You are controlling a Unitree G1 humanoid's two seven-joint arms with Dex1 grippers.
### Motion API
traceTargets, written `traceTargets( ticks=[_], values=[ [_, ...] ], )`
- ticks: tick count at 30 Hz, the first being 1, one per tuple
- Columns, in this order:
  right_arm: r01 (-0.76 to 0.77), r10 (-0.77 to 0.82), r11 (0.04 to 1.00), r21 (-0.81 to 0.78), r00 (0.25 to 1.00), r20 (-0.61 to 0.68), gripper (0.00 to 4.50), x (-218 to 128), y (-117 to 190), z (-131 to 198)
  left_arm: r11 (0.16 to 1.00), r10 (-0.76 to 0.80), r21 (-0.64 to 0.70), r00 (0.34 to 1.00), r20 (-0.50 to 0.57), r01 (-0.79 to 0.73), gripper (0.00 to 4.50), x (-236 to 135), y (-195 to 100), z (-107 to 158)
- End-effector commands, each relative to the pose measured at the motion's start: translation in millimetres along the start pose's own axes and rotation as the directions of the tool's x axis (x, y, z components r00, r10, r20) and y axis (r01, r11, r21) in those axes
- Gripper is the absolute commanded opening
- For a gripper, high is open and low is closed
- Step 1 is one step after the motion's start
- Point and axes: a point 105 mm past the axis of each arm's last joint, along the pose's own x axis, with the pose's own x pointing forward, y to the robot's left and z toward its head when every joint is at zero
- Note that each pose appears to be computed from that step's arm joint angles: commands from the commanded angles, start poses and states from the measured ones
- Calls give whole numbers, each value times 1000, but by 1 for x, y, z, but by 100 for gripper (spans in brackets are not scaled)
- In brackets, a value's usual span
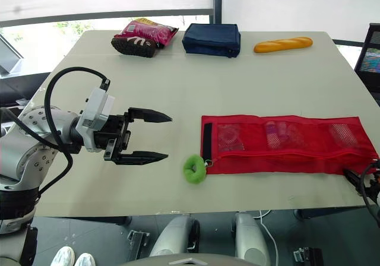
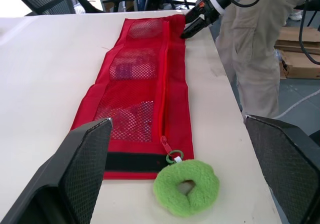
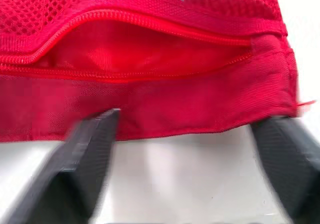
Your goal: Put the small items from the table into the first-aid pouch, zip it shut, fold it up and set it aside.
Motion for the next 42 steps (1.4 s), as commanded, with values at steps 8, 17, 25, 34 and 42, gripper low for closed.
traceTargets(
  ticks=[8, 17, 25, 34, 42],
  values=[
    [-306, 369, 900, -310, 914, 170, 446, -67, 41, 45, 964, 197, -167, 977, -83, -208, 450, -3, 21, -37],
    [-447, 605, 770, -456, 739, 297, 446, -83, 123, 84, 841, 346, -388, 926, -150, -377, 450, 31, 51, -83],
    [-512, 718, 673, -533, 625, 306, 446, -97, 166, 99, 762, 269, -564, 947, -173, -320, 450, 58, 44, -106],
    [-547, 812, 553, -628, 523, 259, 446, -113, 194, 102, 675, 172, -710, 979, -112, -200, 450, 95, 39, -113],
    [-540, 813, 549, -638, 524, 256, 450, -112, 196, 104, 532, 137, -846, 990, 44, -36, 227, 109, 31, -108]
  ],
)
